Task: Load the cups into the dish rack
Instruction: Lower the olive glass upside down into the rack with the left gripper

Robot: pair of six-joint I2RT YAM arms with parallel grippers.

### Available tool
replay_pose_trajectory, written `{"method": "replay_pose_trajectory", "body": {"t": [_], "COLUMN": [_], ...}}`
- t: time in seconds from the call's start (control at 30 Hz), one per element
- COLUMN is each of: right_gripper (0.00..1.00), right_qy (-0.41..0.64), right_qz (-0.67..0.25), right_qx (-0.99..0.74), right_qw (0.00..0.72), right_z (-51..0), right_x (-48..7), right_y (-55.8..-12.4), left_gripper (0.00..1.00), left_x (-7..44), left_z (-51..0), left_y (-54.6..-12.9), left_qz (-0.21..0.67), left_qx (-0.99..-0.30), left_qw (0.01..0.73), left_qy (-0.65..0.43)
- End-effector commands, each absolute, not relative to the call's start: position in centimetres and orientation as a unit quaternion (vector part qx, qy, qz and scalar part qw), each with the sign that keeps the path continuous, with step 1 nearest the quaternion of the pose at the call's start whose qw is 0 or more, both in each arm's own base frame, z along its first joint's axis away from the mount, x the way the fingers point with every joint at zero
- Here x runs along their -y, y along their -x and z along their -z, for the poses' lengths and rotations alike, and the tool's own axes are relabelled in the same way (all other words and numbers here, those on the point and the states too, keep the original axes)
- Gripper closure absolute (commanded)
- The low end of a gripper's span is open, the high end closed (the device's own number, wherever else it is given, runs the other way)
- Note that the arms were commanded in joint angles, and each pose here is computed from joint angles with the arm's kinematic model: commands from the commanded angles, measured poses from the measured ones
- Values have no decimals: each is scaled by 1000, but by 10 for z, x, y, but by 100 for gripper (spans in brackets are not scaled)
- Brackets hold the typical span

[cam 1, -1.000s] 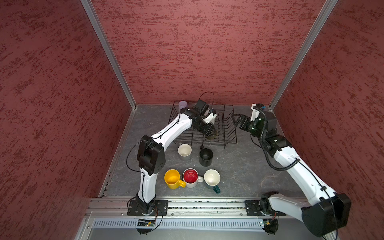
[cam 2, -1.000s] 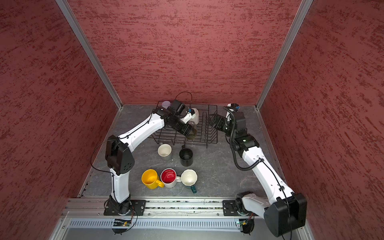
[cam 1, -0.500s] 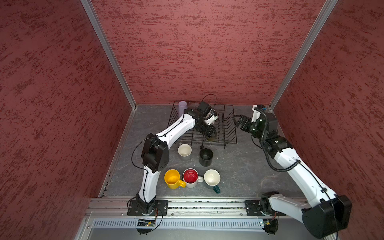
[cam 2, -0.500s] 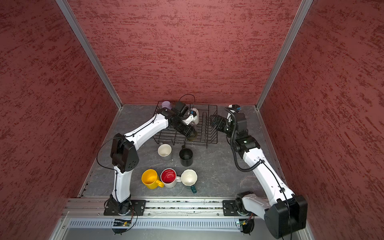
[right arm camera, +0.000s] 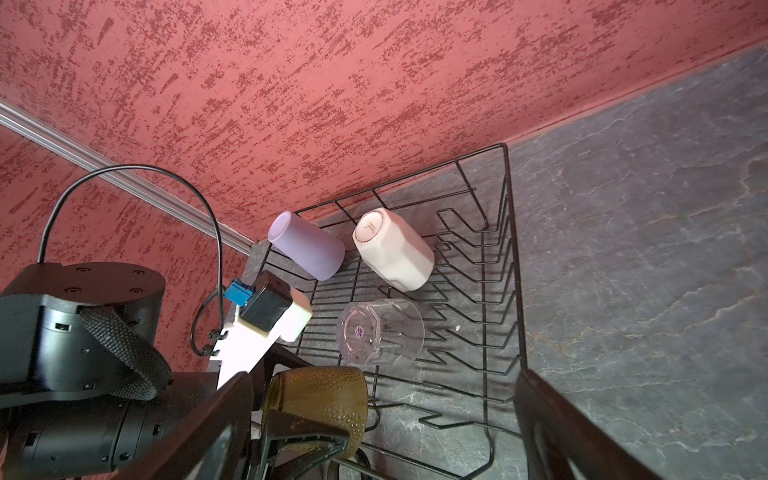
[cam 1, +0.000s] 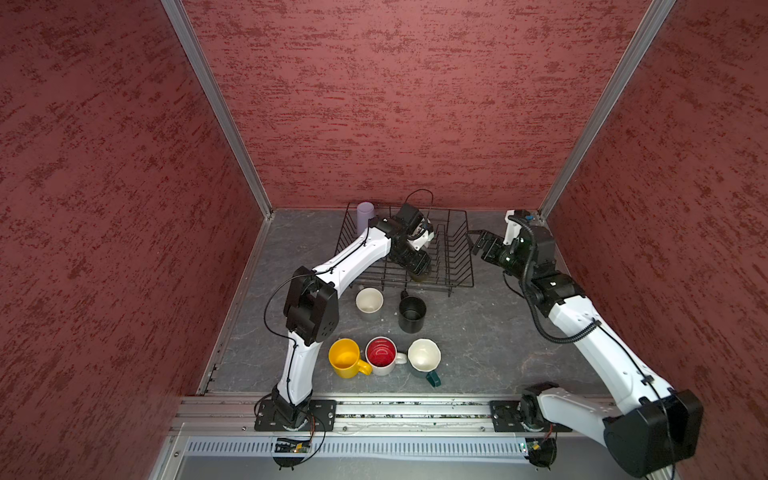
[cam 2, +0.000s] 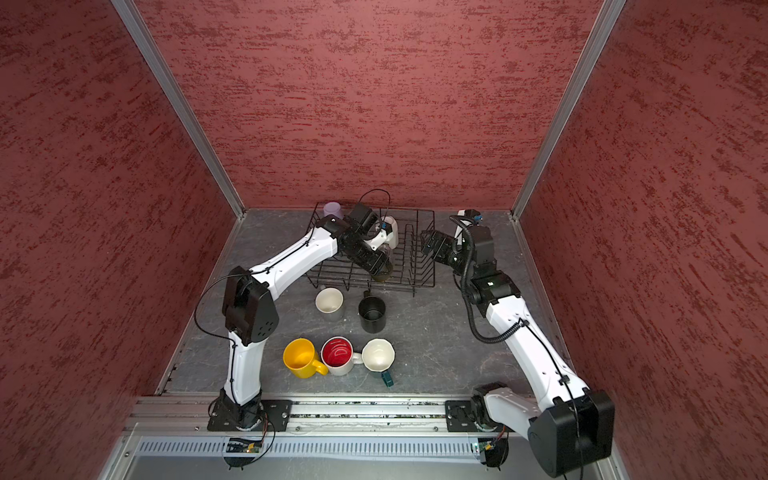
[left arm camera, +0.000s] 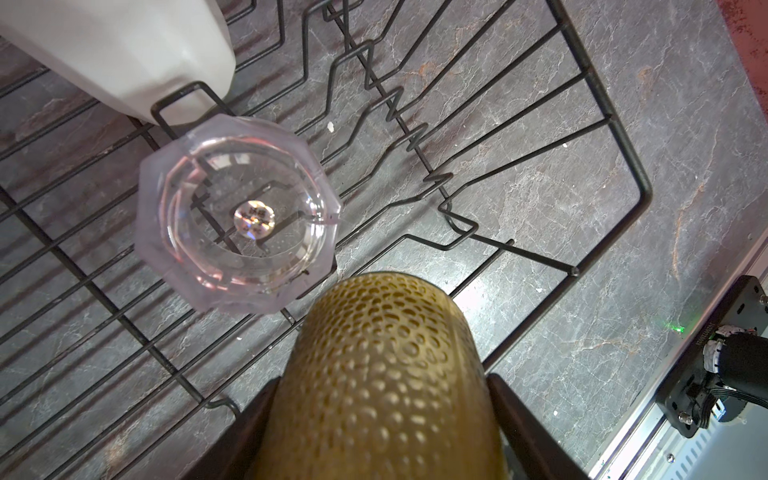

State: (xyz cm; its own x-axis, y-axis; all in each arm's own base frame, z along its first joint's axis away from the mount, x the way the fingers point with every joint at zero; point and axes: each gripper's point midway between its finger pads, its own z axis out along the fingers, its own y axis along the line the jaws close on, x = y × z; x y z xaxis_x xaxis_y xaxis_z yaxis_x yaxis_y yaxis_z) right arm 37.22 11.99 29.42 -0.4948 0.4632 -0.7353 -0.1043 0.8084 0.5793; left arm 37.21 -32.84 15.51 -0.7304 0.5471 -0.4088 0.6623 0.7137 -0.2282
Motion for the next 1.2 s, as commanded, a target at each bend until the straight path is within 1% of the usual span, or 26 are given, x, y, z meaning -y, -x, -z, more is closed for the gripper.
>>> {"method": "replay_pose_trajectory", "body": {"t": [0.0, 0.3, 0.93, 0.97, 1.0, 1.07, 1.17], "right_gripper": [1, 1, 1, 1, 1, 1, 1], "right_qy": [-112, -112, -116, -116, -116, -117, -116], "right_qz": [-299, -301, -296, -296, -296, -296, -296], "right_qx": [-804, -804, -807, -808, -807, -807, -808], "right_qw": [501, 501, 497, 497, 497, 497, 497], "right_z": [-303, -303, -295, -295, -295, -294, -294], "right_x": [-118, -119, -115, -115, -115, -114, -114], "right_y": [-371, -371, -371, -371, -371, -371, -371], "left_gripper": [100, 100, 100, 97, 92, 84, 66], "left_x": [327, 326, 330, 331, 331, 332, 333], "left_z": [-164, -150, -114, -114, -112, -109, -106], "left_y": [-348, -346, -358, -358, -358, -359, -359], "left_qz": [186, 177, 136, 136, 136, 137, 136], "left_qx": [-907, -911, -923, -923, -923, -924, -925], "left_qw": [135, 120, 110, 110, 109, 107, 104], "left_qy": [-353, -352, -344, -344, -342, -341, -340]}}
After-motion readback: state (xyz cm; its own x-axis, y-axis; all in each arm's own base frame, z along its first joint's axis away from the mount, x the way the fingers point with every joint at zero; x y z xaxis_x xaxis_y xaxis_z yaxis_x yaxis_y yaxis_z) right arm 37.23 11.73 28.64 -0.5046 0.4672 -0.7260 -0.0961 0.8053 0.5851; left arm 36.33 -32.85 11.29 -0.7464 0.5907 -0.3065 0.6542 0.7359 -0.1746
